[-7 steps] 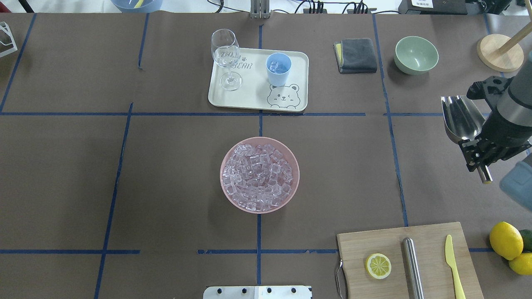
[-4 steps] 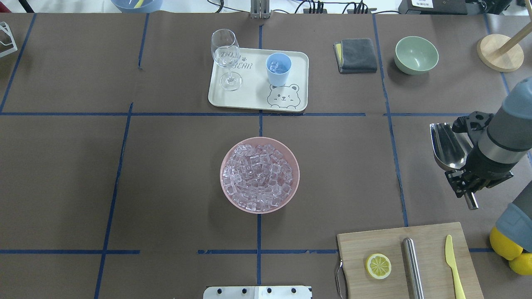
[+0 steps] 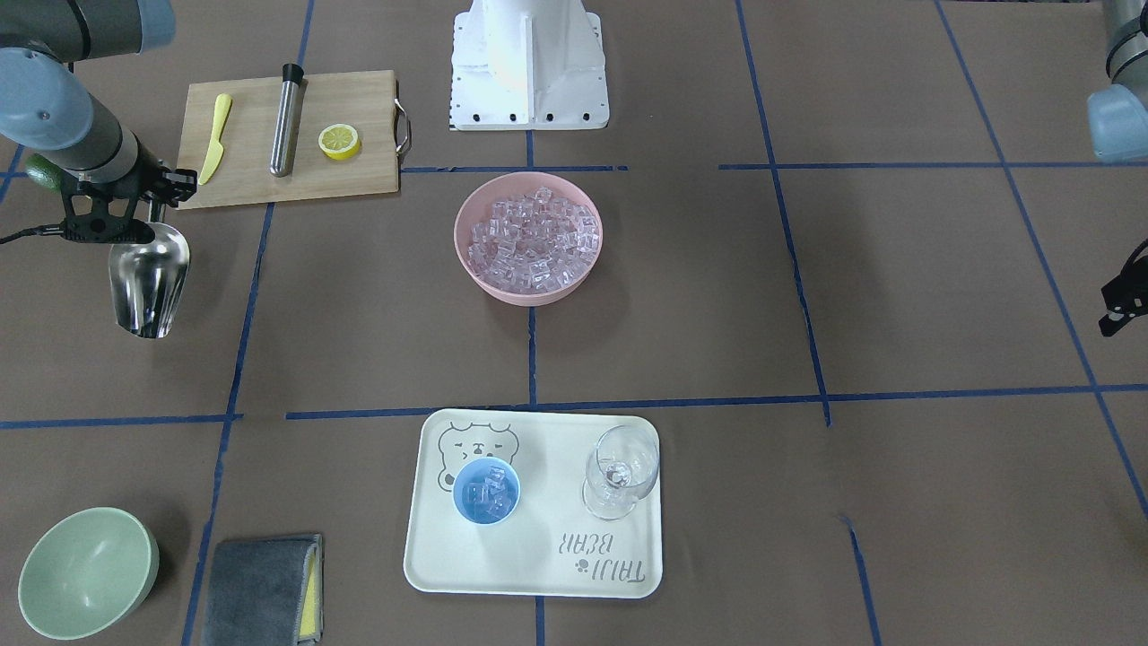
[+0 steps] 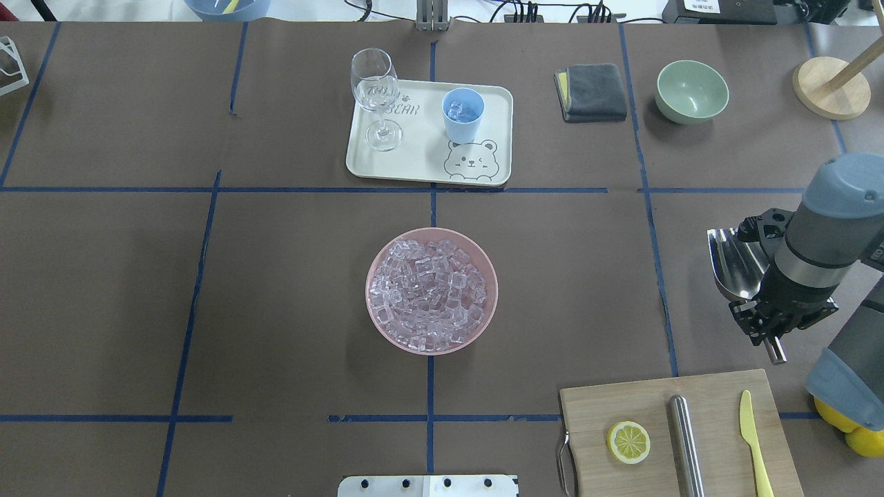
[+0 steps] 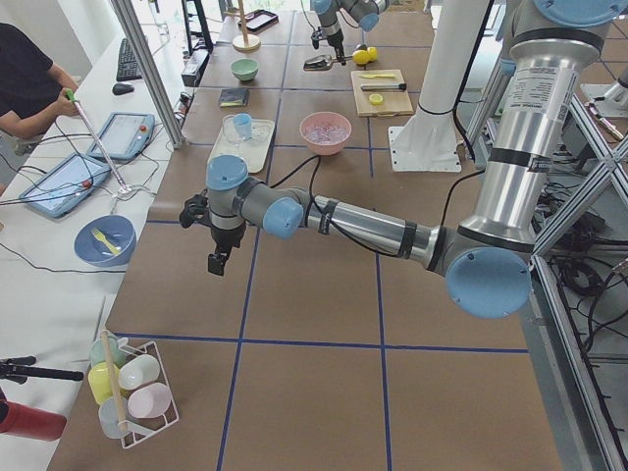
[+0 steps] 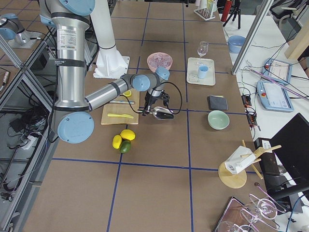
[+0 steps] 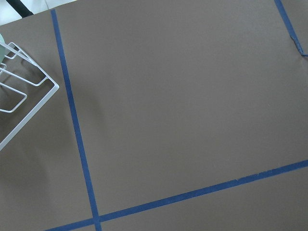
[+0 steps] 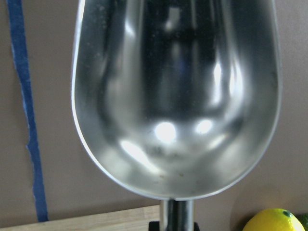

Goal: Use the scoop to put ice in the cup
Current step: 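Lower the scoop into its stand with the right gripper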

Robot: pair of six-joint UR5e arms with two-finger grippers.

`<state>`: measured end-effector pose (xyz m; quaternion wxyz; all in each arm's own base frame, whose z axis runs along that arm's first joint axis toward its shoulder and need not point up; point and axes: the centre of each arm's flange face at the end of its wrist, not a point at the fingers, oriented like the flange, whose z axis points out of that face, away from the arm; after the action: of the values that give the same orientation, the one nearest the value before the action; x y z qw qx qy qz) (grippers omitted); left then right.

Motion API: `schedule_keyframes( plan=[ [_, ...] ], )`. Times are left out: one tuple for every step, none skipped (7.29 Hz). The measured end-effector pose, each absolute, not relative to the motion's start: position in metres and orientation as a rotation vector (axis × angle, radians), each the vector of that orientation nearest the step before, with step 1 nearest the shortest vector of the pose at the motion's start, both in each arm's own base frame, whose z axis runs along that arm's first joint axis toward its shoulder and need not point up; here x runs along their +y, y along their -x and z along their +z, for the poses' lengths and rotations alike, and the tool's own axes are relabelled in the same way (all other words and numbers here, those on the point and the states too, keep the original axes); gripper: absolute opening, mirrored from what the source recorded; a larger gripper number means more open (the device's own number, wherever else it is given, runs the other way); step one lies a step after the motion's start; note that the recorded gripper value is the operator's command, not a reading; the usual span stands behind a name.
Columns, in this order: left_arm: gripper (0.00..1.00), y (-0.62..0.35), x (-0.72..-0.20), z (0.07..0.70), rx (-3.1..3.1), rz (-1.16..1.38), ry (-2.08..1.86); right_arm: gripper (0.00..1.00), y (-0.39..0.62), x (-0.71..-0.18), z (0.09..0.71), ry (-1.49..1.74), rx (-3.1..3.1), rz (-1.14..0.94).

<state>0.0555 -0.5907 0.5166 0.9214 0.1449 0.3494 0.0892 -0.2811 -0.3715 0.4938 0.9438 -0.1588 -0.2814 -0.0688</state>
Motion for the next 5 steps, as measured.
schedule_keyframes(
  plan=[
    [1.00,-0.056,-0.591,0.518,0.718,0.184,-0.297,0.00,0.286,-0.371,0.496,0.352,-0.583,-0.135],
    [1.00,-0.056,-0.591,0.518,0.717,0.184,-0.296,0.00,0.295,-0.373,0.492,0.366,-0.592,-0.127],
    [1.00,-0.056,-0.591,0.519,0.717,0.185,-0.296,0.00,0.306,-0.375,0.485,0.366,-0.595,-0.120],
    [1.00,-0.056,-0.591,0.519,0.717,0.185,-0.295,0.00,0.312,-0.377,0.480,0.356,-0.591,-0.120],
    [1.00,-0.056,-0.591,0.519,0.716,0.184,-0.294,0.00,0.315,-0.379,0.480,0.342,-0.578,-0.119]
  ],
)
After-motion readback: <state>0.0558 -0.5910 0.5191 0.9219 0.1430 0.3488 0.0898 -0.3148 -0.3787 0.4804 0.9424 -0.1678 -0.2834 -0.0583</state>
